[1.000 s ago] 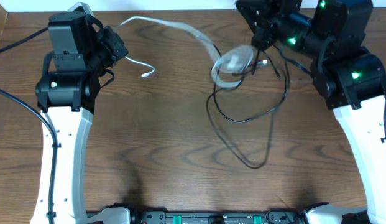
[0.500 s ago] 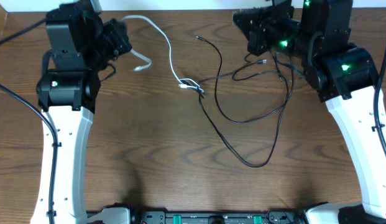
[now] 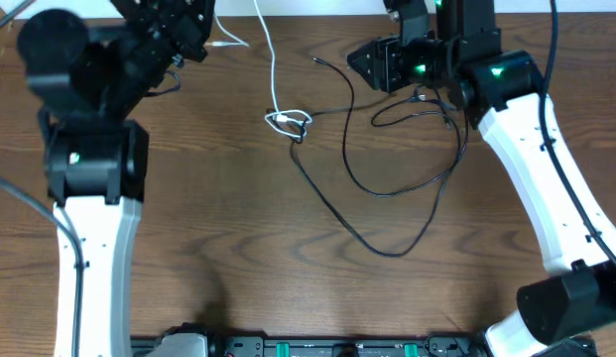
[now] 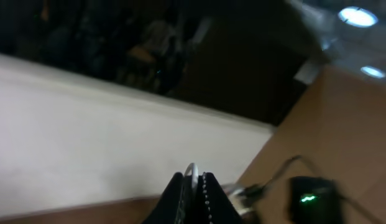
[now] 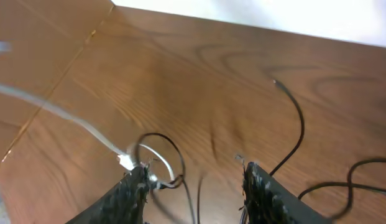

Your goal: Untangle cables

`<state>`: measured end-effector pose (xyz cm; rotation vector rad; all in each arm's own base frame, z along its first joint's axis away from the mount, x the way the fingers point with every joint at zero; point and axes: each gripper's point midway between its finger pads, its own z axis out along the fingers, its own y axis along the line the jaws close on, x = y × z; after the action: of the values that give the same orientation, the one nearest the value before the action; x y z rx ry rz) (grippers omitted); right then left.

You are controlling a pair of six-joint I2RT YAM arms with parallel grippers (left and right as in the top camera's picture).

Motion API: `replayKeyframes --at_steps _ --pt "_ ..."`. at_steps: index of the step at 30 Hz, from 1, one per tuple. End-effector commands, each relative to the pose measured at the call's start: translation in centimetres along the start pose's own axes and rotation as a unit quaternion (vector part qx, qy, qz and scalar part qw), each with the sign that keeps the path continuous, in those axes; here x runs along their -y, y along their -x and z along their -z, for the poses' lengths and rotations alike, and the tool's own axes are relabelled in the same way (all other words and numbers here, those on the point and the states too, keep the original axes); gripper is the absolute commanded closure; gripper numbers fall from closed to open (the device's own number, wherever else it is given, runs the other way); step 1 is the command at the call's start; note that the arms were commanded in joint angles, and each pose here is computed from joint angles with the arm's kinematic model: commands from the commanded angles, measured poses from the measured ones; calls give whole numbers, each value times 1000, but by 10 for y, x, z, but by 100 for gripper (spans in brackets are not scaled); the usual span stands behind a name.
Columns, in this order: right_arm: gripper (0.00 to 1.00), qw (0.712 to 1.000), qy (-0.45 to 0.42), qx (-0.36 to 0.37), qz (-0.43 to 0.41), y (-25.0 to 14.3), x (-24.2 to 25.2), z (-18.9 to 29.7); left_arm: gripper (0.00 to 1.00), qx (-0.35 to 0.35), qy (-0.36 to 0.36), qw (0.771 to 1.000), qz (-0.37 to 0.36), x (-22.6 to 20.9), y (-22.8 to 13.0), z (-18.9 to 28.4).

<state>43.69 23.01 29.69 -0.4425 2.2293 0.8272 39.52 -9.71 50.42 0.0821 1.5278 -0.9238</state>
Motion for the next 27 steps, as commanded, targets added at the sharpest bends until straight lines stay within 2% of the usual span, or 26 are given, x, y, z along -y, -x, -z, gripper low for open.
replayKeyframes --at_steps 1,5,8,15,17,20,27 --pt "53 999 46 -17 1 -7 -12 -12 92 35 -45 998 12 37 25 17" --pt "53 996 83 -34 0 -15 -17 -24 92 63 -68 996 7 53 40 23" --pt "53 982 168 -32 83 -20 -41 -21 92 65 -70 995 9 54 41 24" --pt "48 958 205 -20 198 -27 -53 -20 92 57 -65 996 21 49 38 21" --pt "43 947 219 -28 233 -37 -62 -23 93 56 -65 996 29 49 38 21" --pt "41 939 231 -34 254 -46 -71 -33 92 56 -65 996 29 49 37 21" --pt "43 939 239 -41 243 -56 -67 -75 93 51 -63 996 33 48 35 21"
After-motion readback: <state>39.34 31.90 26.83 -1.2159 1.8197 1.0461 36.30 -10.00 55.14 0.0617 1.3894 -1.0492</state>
